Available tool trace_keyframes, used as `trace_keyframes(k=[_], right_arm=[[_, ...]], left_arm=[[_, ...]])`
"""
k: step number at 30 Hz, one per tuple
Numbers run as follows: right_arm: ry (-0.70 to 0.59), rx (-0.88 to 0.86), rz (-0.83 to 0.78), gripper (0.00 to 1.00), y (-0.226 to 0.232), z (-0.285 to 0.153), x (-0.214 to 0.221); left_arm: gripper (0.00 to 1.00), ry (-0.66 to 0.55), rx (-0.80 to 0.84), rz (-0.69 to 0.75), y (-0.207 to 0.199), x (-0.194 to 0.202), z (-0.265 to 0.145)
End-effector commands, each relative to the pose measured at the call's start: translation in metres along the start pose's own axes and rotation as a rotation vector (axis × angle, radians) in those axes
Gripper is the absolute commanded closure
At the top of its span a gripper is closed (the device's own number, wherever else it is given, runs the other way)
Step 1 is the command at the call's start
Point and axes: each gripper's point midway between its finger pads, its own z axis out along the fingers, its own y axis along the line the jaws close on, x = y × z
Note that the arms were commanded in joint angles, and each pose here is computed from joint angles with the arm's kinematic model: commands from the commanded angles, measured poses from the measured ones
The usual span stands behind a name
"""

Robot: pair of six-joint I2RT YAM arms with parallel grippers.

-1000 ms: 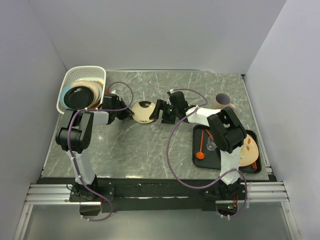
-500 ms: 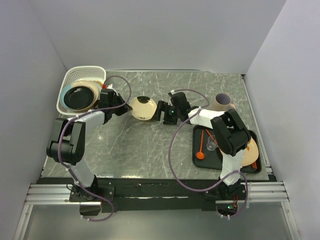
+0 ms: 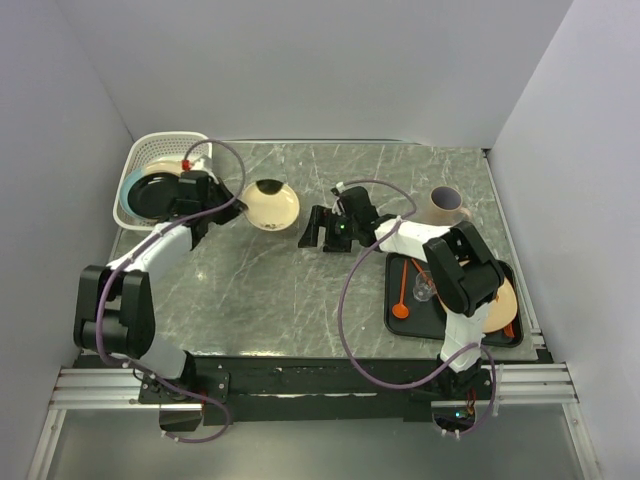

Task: Place the plates into the plastic bin on the countertop
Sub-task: Pick up the plate at the center of the board.

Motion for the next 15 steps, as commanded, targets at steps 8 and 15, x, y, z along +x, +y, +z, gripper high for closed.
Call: trace_keyframes(k=[8, 15], right_arm=[[-0.016, -0.026, -0.048, 0.05, 0.016, 0.001, -0.010], [-0.004, -0.029, -0.042, 0.05, 0.014, 0.004, -0.008]], left_arm=[[0.99, -0.162, -0.030, -0.021, 0.028, -0.069, -0.047], [0.99, -0.228, -0.058, -0.074, 0.058, -0.093, -0.069]])
